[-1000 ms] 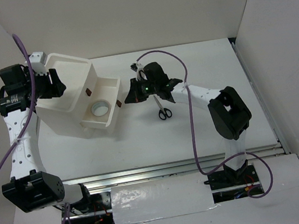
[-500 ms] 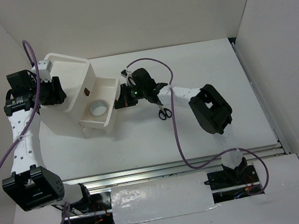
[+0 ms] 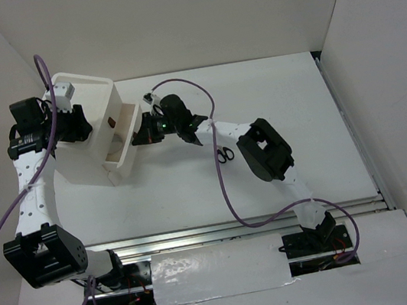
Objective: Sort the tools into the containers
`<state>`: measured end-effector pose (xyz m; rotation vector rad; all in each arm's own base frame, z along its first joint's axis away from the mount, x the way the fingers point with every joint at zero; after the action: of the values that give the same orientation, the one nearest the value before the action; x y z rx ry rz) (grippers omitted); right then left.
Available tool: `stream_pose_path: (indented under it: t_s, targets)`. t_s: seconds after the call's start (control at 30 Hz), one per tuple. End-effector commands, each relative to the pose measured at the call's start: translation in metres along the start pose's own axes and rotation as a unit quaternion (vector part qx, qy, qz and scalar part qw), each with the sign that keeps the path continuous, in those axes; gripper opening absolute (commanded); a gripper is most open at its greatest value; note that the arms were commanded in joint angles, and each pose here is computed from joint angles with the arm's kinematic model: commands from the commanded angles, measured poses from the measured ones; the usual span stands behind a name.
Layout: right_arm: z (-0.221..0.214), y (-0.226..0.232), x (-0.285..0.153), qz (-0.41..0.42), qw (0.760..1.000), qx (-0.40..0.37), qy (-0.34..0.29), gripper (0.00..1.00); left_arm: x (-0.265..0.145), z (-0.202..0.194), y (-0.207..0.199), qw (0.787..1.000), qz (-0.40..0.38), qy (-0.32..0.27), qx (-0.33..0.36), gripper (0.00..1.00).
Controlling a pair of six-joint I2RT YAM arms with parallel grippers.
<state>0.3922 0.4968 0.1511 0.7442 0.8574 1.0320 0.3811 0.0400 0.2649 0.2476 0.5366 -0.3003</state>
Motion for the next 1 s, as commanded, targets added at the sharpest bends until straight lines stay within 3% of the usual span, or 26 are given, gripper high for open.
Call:
stream_pose_path:
  t_s: [0.0, 0.43, 0.63, 0.87, 0.97]
  targets:
    - [0.014, 0.049, 0.013, 0.077, 0.996, -0.03, -0.027, 0.07, 0.01, -0.039, -0.032, 0.995, -0.082, 0.054, -0.019, 0.58]
    - [0.012, 0.052, 0.051, 0.128, 0.99, -0.034, -0.057, 0.14, 0.019, -0.062, -0.051, 0.986, -0.144, 0.081, -0.012, 0.6]
    - [0.006, 0.057, 0.062, 0.152, 0.986, -0.035, -0.061, 0.27, 0.023, -0.069, -0.054, 0.984, -0.154, 0.092, -0.01, 0.59]
    - [0.008, 0.066, 0.052, 0.17, 0.983, -0.051, -0.055, 0.5, 0.025, -0.071, -0.054, 0.984, -0.152, 0.096, -0.016, 0.59]
    - [0.018, 0.074, 0.036, 0.175, 0.981, -0.058, -0.055, 0.51, 0.025, -0.069, -0.052, 0.984, -0.148, 0.093, -0.017, 0.59]
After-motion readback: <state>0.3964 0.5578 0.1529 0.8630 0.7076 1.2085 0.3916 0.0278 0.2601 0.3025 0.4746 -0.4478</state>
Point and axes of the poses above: each gripper's point midway between its finger pads, its own x axis out along the fingers, its own y axis along the line the jaws close on, z = x × y, the point moved 1 cm from there along -x, back along the fingers, and after that the axes turned 11 degrees about x, right-handed, at the moved point
